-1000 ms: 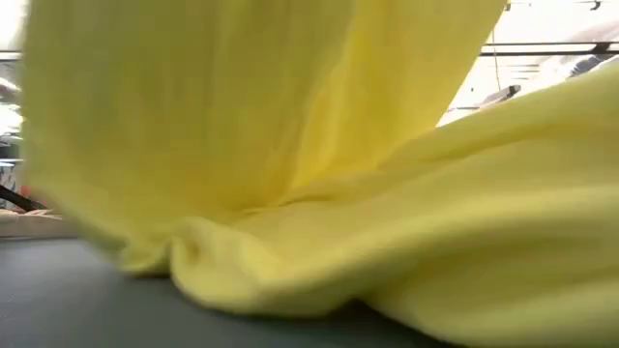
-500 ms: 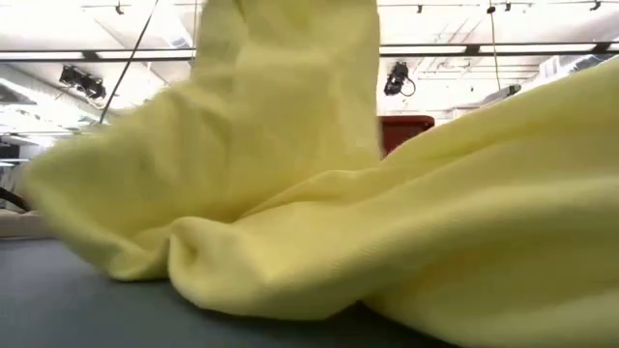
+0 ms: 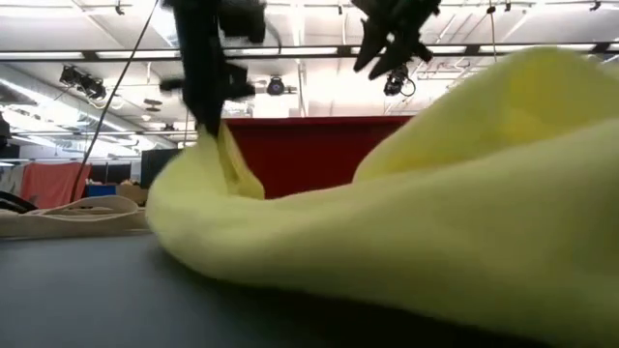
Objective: Fold laundry
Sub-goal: Fold the yellow shirt
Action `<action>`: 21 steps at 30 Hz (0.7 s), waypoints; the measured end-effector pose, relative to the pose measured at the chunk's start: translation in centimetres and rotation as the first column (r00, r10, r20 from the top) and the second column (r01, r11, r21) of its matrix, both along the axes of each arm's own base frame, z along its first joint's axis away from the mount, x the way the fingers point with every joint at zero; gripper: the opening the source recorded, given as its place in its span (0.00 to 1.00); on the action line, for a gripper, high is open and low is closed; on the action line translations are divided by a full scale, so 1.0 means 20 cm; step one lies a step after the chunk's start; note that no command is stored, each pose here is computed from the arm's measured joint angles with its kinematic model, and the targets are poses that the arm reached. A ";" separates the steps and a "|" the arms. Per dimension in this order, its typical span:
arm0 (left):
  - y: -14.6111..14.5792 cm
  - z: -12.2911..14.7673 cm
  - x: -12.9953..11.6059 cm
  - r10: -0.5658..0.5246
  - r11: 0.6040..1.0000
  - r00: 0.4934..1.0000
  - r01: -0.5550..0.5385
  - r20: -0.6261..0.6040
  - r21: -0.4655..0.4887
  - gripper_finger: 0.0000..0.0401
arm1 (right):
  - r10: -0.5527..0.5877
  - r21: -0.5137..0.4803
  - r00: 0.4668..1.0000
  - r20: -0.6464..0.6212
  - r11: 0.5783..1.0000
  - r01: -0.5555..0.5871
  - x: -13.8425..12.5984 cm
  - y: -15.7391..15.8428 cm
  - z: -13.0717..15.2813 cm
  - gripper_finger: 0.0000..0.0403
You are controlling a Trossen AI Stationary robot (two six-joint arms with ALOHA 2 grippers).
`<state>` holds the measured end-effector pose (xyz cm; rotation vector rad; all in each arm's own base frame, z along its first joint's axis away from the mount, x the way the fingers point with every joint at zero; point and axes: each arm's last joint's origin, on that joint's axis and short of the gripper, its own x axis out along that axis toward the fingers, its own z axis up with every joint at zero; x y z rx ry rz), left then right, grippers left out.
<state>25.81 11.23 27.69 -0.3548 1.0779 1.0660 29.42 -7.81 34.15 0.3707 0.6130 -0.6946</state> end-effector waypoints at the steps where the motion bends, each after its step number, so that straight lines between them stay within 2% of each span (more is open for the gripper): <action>1: 0.05 -0.05 -0.02 0.015 1.000 1.000 -0.015 0.009 -0.007 0.15 | 0.014 0.029 1.000 0.000 0.999 -0.014 0.00 0.00 -0.04 0.48; 4: 0.19 -0.19 -0.07 0.069 0.997 0.997 -0.068 0.027 -0.033 0.24 | 0.090 0.141 0.996 0.028 0.986 -0.093 0.02 0.05 -0.17 0.46; 6: 0.26 -0.23 -0.12 0.112 0.992 0.993 -0.110 0.028 -0.056 0.30 | 0.173 0.227 0.981 0.083 0.956 -0.188 0.04 0.11 -0.26 0.44; 8: 0.32 -0.22 -0.16 0.154 0.986 0.987 -0.151 0.036 -0.068 0.35 | 0.265 0.308 0.954 0.142 0.904 -0.297 0.06 0.19 -0.35 0.42; 10: 0.34 -0.20 -0.20 0.178 0.977 0.984 -0.174 0.022 -0.121 0.39 | 0.346 0.370 0.920 0.186 0.842 -0.392 0.05 0.28 -0.44 0.40; 12: 0.33 -0.14 -0.22 0.170 0.974 0.984 -0.159 0.055 -0.162 0.43 | 0.422 0.407 0.882 0.210 0.782 -0.471 0.04 0.37 -0.52 0.37; 15: 0.25 -0.05 -0.19 0.097 0.971 0.978 -0.053 0.183 -0.232 0.45 | 0.516 0.450 0.835 0.193 0.709 -0.542 -0.01 0.50 -0.62 0.33; 17: 0.14 0.00 -0.14 0.025 0.963 0.962 0.050 0.271 -0.264 0.45 | 0.559 0.457 0.807 0.190 0.677 -0.577 -0.04 0.57 -0.68 0.30; 21: -0.17 0.04 -0.01 -0.138 0.920 0.920 0.257 0.368 -0.296 0.43 | 0.595 0.451 0.779 0.199 0.650 -0.612 -0.09 0.66 -0.78 0.25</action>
